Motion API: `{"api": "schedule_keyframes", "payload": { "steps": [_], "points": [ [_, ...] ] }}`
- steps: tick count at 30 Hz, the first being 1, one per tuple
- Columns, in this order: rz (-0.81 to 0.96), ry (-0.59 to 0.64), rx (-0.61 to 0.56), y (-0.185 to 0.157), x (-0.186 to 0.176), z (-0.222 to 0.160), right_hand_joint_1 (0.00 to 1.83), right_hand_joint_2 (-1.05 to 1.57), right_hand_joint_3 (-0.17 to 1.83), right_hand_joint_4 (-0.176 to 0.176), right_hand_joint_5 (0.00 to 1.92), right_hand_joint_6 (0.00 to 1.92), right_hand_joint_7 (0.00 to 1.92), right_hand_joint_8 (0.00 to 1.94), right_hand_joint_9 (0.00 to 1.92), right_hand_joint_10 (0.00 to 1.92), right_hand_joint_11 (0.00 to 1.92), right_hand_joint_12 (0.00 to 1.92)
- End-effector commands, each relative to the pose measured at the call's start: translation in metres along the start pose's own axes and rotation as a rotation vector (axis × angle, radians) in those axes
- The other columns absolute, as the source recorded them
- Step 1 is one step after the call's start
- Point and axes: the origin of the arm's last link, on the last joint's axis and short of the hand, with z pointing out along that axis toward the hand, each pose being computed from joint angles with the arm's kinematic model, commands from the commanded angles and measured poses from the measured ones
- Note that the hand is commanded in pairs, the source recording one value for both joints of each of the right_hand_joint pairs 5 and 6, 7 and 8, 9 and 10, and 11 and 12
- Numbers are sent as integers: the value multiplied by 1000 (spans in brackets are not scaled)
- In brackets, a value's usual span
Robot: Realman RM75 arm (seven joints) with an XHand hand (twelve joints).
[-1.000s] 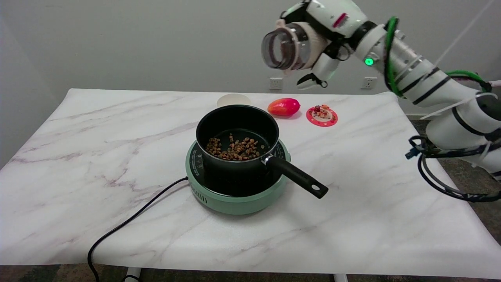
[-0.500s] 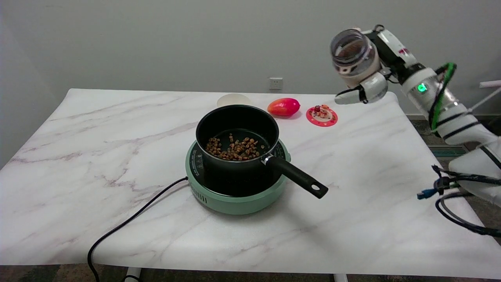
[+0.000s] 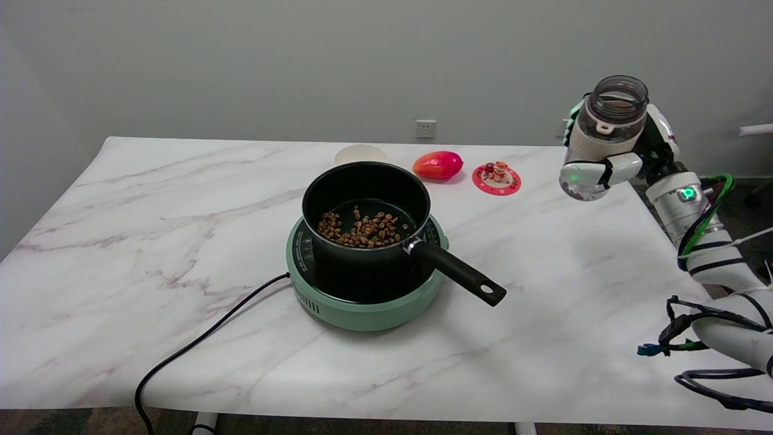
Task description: Place the bottle onto the table.
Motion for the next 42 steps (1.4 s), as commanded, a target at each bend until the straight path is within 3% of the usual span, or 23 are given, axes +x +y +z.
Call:
{"api": "schedule_keyframes", "payload": {
  "steps": [1,16,32,42],
  "points": [
    [225,112,-18,46,5,-24,1445,1200,452,0,1920,1920,1920,1920,1376,1376,1262,1262],
    [247,66,-113,72,-23,23,1461,1182,492,0,1920,1920,1920,1920,1358,1358,1272,1272],
    [283,54,-215,102,-66,3,1477,1117,543,0,1920,1920,1920,1920,1336,1336,1257,1257],
    [87,61,-228,105,-74,5,1478,1120,553,0,1920,1920,1920,1920,1345,1345,1256,1256]
  ]
}}
